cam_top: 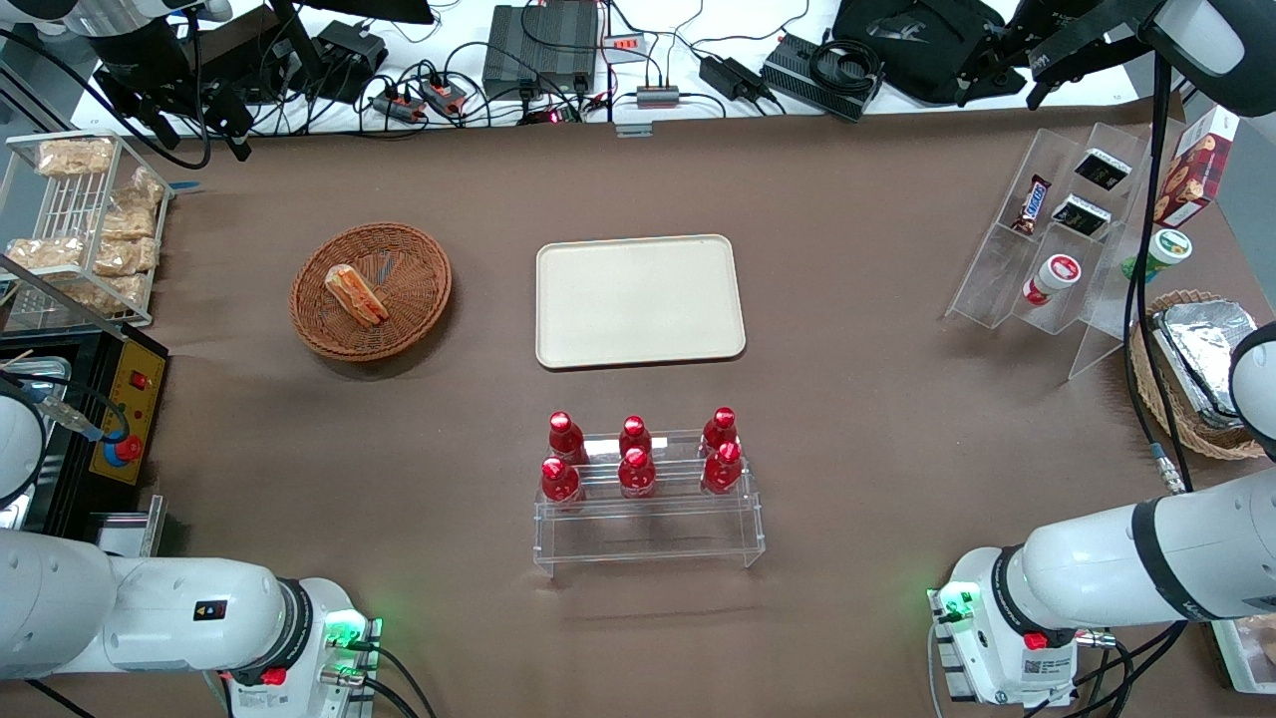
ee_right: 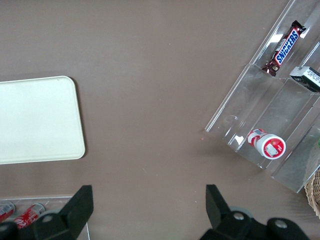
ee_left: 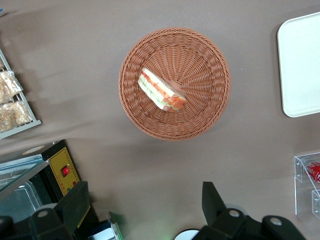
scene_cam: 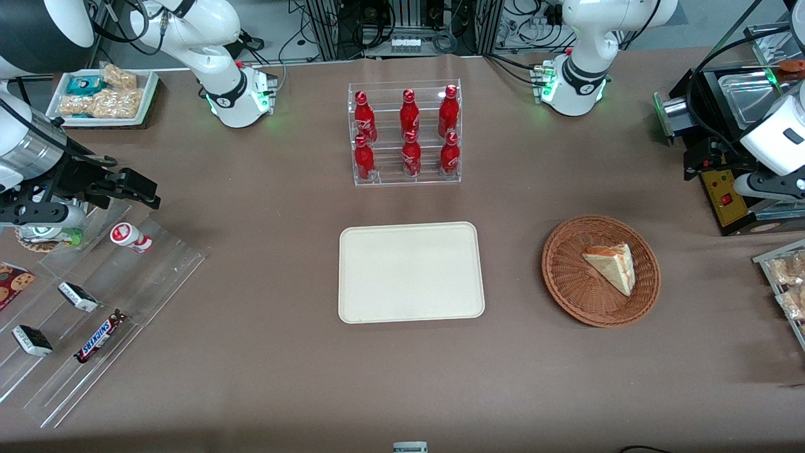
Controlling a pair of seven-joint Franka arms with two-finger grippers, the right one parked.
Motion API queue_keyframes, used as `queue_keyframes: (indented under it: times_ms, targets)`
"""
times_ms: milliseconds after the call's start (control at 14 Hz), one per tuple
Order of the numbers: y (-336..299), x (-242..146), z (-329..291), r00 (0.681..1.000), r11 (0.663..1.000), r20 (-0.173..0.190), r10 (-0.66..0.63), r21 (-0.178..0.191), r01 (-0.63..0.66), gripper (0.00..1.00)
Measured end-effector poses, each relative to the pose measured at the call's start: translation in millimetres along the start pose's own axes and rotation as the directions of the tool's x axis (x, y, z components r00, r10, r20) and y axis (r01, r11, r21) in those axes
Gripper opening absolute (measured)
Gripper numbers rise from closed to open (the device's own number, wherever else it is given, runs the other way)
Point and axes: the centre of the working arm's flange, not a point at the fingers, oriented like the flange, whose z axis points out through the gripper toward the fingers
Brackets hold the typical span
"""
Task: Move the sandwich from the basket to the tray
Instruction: 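Move the left gripper down over the wrapped sandwich in the wicker basket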
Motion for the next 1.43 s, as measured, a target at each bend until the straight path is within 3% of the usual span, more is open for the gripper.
queue_keyframes:
  times_ms: [500,643,857,1000,1143,1429]
  targets:
    - [2,0,1,1.0,1.0,0.002,0.003,0.0,-0.003,1.0]
    - [2,2,10,1.0,1.0,0.021,0.004,-0.003,-0.004,1.0]
    - [1,21,58,0.998,1.0,0.057,0.008,-0.009,-0.007,1.0]
    - [-1,38,108,0.998,1.0,0.06,0.008,-0.009,-0.008,1.0]
    - [-3,46,160,0.998,1.0,0.053,-0.018,-0.008,0.019,1.0]
    - [4,41,235,0.976,0.976,-0.023,-0.219,-0.007,0.218,1.0]
